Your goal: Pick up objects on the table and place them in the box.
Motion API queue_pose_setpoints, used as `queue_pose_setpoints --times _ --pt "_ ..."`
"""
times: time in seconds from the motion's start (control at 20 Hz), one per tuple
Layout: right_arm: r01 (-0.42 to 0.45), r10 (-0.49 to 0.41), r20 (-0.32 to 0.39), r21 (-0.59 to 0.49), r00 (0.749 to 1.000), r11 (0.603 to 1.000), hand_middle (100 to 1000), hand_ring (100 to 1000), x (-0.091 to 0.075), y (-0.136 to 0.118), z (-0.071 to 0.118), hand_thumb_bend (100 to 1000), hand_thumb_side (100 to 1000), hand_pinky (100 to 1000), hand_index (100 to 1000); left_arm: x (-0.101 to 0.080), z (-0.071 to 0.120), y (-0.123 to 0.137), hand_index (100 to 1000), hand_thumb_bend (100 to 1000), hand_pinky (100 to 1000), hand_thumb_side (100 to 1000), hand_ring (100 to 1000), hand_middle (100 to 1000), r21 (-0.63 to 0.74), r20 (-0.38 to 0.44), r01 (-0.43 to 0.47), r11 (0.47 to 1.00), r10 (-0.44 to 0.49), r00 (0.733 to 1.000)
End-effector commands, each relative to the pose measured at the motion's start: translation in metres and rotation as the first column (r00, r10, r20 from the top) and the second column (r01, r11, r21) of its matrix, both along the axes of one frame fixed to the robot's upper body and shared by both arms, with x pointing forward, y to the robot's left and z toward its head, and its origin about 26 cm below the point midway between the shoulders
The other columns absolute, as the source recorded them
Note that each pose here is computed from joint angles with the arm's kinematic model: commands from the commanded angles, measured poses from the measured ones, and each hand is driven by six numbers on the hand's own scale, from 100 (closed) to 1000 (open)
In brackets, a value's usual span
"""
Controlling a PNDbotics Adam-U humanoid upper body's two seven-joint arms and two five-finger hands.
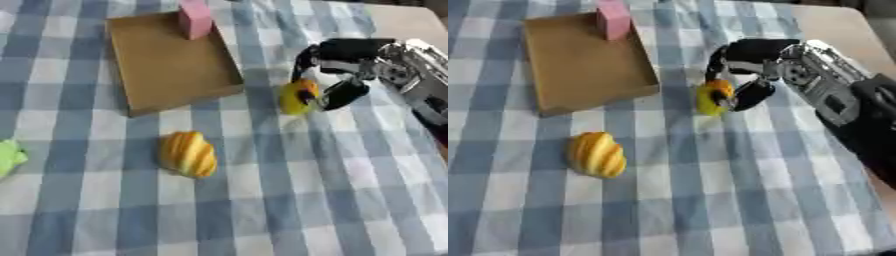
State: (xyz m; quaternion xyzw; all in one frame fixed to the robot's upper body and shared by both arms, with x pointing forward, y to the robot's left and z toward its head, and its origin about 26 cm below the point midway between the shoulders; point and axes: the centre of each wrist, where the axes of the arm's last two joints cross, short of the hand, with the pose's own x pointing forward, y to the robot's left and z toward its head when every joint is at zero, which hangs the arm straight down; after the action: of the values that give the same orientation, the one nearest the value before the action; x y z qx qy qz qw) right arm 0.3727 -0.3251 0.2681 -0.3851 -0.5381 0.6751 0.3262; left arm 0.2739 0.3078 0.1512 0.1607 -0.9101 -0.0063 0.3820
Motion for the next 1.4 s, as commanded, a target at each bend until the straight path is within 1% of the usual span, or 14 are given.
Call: queue_pose_setpoints --times 0.05,0.2,0.3,0.5,0.65,0.8,0.95,1.1,1.2,1.4 --pt "0.008 -0.011 0.099 0.025 0.995 1.000 584 713 -0.002 -0.003 0.011 100 250 746 494 -0.001 0.006 -0.001 880 113 925 664 718 824 0.008 0.019 0.012 1.000 -0.012 1.000" --pt "-0.013 0.000 0.121 0.105 0.993 0.994 568 697 -0.004 0.001 0.010 100 229 745 498 -0.001 0.005 -0.001 880 113 925 664 718 825 0.005 0.018 0.010 1.000 -0.011 1.000" --pt "-0.045 0.026 0.126 0.151 0.992 0.987 560 689 -0.010 0.007 0.016 100 217 746 492 -0.002 0.005 -0.001 880 112 924 664 719 825 0.005 0.018 0.009 1.000 -0.009 1.000" --pt "-0.126 0.092 0.158 0.221 0.983 0.967 552 680 -0.025 0.021 0.036 100 204 746 488 -0.002 0.005 0.000 881 112 924 664 719 825 0.007 0.017 0.009 1.000 -0.009 1.000" --pt "-0.198 0.153 0.188 0.252 0.970 0.947 549 676 -0.038 0.034 0.056 100 199 747 495 -0.002 0.005 0.001 881 112 923 663 719 825 0.010 0.017 0.008 1.000 -0.008 1.000" --pt "-0.261 0.209 0.204 0.274 0.956 0.926 550 676 -0.044 0.048 0.074 100 198 749 511 -0.002 0.006 0.001 881 113 923 662 719 825 0.016 0.018 0.012 1.000 -0.012 1.000" --pt "-0.298 0.251 0.193 0.277 0.949 0.913 551 676 -0.038 0.064 0.087 100 198 749 520 -0.001 0.006 0.000 881 111 922 662 719 826 0.021 0.017 0.018 1.000 -0.018 1.000" --pt "-0.316 0.272 0.184 0.277 0.944 0.908 550 675 -0.026 0.077 0.094 100 198 749 520 -0.001 0.007 0.000 881 111 922 662 719 826 0.027 0.018 0.025 0.999 -0.025 1.000" --pt "-0.316 0.274 0.181 0.276 0.945 0.908 552 676 -0.016 0.084 0.095 100 199 749 523 0.000 0.008 -0.001 881 110 922 663 719 826 0.030 0.020 0.030 0.999 -0.031 0.999" --pt "-0.289 0.250 0.177 0.257 0.952 0.922 559 683 0.006 0.091 0.091 100 200 750 539 0.001 0.010 -0.002 881 110 921 664 719 826 0.035 0.022 0.040 0.999 -0.041 0.999"
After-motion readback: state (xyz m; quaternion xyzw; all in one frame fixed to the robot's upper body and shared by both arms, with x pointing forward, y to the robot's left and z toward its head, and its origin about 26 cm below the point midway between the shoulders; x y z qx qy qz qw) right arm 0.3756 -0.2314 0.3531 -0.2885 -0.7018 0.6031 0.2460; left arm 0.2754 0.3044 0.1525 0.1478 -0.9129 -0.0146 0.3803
